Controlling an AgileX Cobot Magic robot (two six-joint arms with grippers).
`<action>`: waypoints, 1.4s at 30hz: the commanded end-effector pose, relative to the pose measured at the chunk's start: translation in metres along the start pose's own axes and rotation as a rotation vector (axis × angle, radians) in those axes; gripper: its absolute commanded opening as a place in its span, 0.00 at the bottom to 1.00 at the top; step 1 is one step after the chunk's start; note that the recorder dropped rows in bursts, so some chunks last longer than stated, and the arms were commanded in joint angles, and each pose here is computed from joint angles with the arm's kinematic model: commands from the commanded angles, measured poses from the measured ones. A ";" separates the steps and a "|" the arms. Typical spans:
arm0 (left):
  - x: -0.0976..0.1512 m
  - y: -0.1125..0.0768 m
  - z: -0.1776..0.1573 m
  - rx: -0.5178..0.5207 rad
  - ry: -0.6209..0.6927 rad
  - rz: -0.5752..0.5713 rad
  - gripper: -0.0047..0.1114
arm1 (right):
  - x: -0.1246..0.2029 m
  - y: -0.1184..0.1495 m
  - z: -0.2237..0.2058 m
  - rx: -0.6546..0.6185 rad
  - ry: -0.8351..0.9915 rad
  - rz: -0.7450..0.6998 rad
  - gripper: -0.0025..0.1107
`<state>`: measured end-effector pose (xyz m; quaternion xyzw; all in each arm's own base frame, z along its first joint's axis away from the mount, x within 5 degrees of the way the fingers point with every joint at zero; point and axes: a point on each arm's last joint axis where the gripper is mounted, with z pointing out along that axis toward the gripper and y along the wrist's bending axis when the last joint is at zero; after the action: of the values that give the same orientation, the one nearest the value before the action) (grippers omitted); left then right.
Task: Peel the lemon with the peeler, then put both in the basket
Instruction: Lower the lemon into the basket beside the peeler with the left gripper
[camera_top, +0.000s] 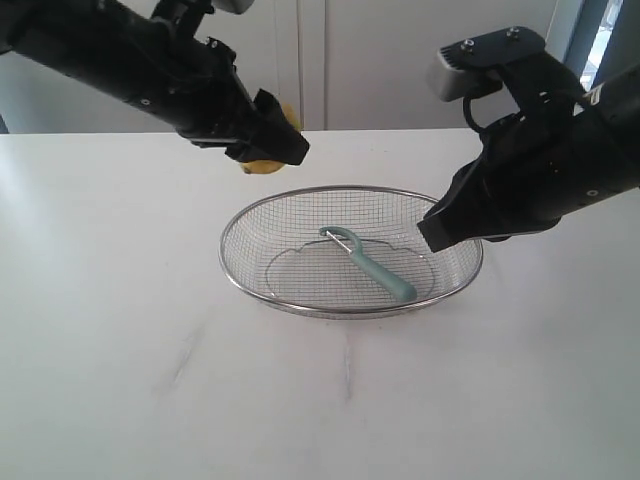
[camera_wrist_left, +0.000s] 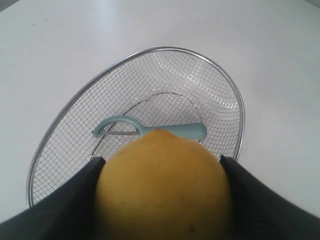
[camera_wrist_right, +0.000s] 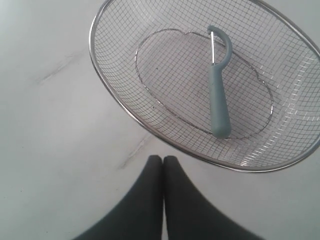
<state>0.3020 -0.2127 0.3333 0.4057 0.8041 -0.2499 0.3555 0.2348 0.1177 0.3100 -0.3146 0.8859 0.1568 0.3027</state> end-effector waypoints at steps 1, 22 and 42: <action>-0.003 0.010 0.024 0.013 0.026 -0.029 0.04 | 0.001 0.001 -0.001 0.003 -0.003 -0.003 0.02; 0.035 0.036 0.104 0.004 0.117 0.085 0.04 | 0.001 0.001 -0.001 0.003 -0.003 -0.003 0.02; 0.058 0.026 0.140 0.079 0.199 0.236 0.04 | 0.001 0.001 -0.001 0.003 -0.003 -0.003 0.02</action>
<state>0.3522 -0.2662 0.1990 0.5285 0.7751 -0.1888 0.2904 0.2348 0.1176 0.3099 -0.3151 0.8858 0.1561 0.3027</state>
